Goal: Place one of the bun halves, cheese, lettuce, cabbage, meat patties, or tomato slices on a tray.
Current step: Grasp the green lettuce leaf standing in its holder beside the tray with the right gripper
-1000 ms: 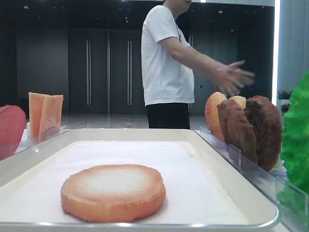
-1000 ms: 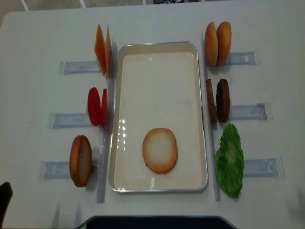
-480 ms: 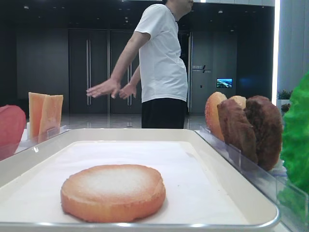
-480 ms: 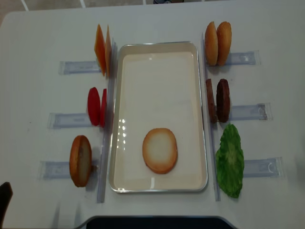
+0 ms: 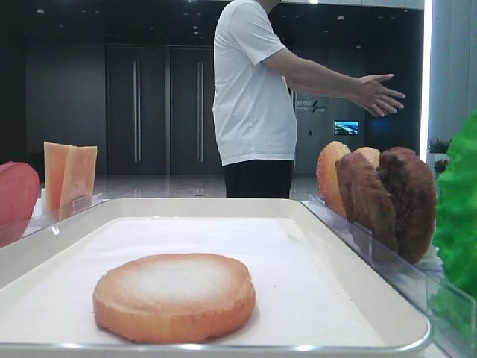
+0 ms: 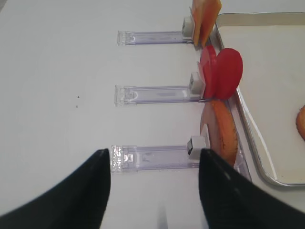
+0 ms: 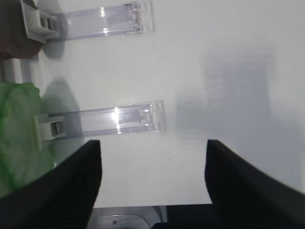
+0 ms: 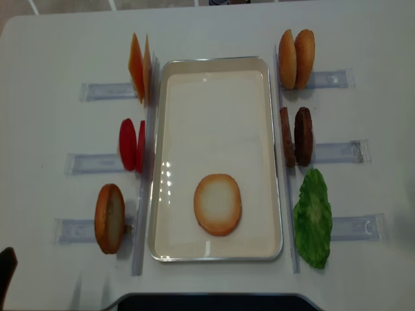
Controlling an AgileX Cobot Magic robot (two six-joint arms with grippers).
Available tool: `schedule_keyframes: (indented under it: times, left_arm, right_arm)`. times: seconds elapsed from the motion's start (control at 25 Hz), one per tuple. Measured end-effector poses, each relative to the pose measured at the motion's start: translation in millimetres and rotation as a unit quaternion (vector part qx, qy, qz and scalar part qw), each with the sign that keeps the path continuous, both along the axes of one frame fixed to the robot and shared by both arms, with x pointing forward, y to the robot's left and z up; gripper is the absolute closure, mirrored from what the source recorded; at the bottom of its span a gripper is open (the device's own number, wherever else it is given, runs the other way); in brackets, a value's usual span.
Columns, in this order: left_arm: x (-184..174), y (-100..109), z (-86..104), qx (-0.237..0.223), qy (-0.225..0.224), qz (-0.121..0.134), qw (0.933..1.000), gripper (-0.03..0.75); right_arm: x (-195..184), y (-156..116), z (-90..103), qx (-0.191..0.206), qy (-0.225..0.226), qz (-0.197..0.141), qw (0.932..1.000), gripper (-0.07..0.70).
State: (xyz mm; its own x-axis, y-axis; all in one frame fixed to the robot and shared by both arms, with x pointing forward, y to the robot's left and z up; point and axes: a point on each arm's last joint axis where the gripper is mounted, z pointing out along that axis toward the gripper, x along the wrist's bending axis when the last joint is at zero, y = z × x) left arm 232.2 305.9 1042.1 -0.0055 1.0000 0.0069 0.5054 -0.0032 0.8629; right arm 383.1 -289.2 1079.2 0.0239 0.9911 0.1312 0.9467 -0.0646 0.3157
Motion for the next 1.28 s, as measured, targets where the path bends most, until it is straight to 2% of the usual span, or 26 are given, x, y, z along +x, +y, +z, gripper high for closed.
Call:
schedule_keyframes:
  times: [0.24, 0.64, 0.96, 1.28]
  left_arm:
    - [0.0, 0.0, 0.0, 0.000, 0.000, 0.000, 1.0000, 0.265]
    - [0.0, 0.0, 0.0, 0.000, 0.000, 0.000, 1.0000, 0.265]
    - [0.0, 0.0, 0.0, 0.000, 0.000, 0.000, 1.0000, 0.265]
    - [0.0, 0.0, 0.0, 0.000, 0.000, 0.000, 1.0000, 0.265]
  right_arm:
    - [-4.3, 25.6, 0.0, 0.028, 0.013, 0.007, 0.9995, 0.160]
    - [-24.3, 72.9, 0.4, 0.062, 0.033, 0.052, 0.9962, 0.160]
    - [-24.9, 101.9, -7.5, 0.063, 0.034, 0.072, 0.9948, 0.160]
    - [-10.5, 116.5, -22.5, 0.044, 0.046, 0.077, 0.9949, 0.160]
